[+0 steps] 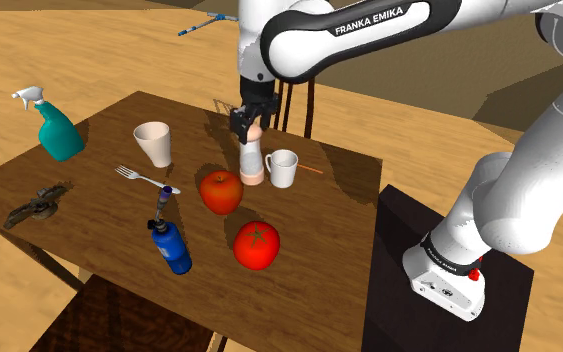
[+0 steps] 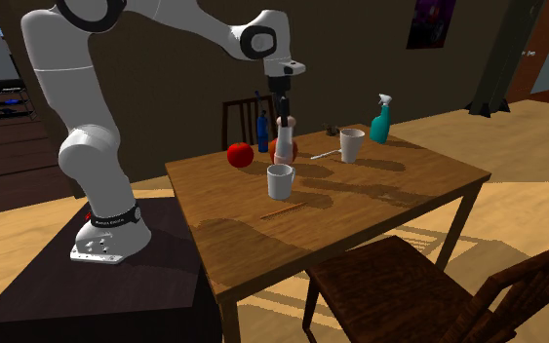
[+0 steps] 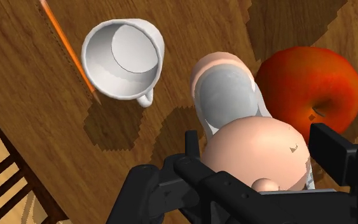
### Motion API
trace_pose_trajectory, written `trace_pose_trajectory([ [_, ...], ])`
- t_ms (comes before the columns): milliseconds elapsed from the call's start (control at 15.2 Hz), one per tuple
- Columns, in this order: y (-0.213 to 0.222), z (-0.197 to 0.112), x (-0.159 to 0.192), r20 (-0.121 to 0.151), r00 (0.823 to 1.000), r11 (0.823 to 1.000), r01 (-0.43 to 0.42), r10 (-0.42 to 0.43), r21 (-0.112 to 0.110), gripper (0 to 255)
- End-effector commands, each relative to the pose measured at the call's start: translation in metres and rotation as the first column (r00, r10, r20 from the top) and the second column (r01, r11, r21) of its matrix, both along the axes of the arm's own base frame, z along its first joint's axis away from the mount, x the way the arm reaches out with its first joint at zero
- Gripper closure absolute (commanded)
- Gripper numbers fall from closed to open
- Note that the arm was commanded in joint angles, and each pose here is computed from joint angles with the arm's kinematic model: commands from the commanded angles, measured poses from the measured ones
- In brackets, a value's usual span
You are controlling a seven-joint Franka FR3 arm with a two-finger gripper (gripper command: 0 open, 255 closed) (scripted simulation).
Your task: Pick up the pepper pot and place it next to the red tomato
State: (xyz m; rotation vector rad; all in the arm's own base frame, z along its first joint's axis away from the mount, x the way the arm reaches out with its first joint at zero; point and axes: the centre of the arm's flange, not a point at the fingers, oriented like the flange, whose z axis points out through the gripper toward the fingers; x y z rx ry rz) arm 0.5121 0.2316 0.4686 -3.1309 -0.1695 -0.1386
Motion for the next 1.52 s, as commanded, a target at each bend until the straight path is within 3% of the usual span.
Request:
trace_pose_trajectory([
  [0,0.001,-0.011,0.000,0.001,1.000,1.000,0.000,0.000,0.000,255],
  [660,0.001,-0.062,0.000,0.001,1.000,1.000,0.000,0.000,0.000,255],
  [1122,0.001,-0.062,0.000,0.001,1.000,1.000,0.000,0.000,0.000,255],
  [1188,0.001,-0.062,0.000,0.001,1.000,1.000,0.000,0.000,0.000,0],
  [1452,0.001,-0.062,0.000,0.001,1.000,1.000,0.000,0.000,0.000,0],
])
